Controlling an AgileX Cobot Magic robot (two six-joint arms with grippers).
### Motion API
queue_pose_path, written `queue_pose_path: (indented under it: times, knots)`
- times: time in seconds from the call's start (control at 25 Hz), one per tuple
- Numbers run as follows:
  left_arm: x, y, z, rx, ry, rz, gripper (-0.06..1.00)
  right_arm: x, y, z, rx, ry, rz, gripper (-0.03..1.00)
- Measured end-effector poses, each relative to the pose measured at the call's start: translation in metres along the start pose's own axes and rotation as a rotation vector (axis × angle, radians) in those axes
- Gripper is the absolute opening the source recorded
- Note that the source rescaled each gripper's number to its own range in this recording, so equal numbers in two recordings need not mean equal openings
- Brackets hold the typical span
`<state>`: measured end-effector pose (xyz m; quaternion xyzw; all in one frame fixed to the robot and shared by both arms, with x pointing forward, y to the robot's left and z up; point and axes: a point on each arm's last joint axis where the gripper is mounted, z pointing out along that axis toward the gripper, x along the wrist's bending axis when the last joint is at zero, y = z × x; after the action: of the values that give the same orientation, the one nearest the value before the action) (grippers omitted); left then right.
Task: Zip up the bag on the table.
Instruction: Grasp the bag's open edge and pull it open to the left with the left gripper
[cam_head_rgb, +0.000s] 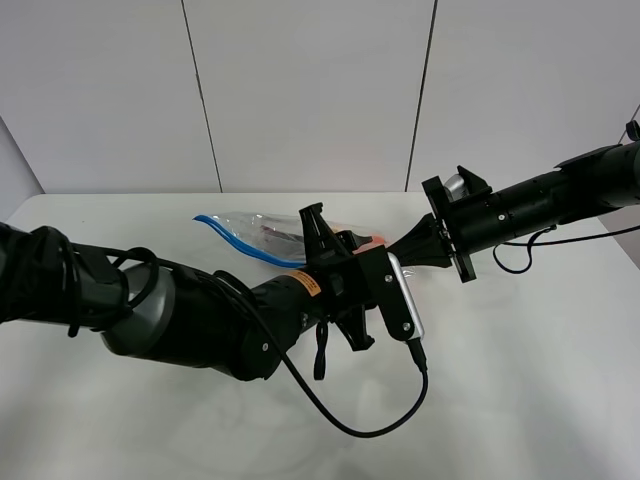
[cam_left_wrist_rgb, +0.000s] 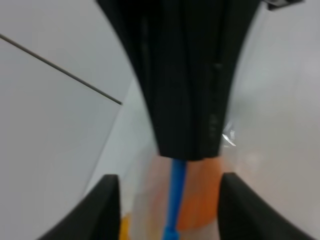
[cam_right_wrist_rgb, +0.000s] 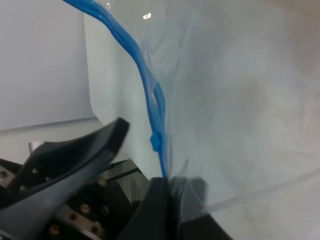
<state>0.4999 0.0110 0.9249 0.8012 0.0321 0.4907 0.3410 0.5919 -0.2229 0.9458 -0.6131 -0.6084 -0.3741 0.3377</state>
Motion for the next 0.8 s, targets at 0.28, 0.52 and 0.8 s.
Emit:
queue_pose_path:
  times: [0.28,0.52,0.8]
  knots:
    - [0.0,-0.003,0.002,0.006,0.001,-0.009,0.48,0.0,0.0,0.0,-0.001,0.001,0.001,0.0]
    - [-0.007,-0.015,0.008,0.034,-0.005,0.003,0.48,0.0,0.0,0.0,-0.001,0.001,0.001,0.0]
    - [-0.004,-0.014,0.008,0.015,0.033,0.009,0.47,0.0,0.0,0.0,-0.001,0.001,0.004,0.0]
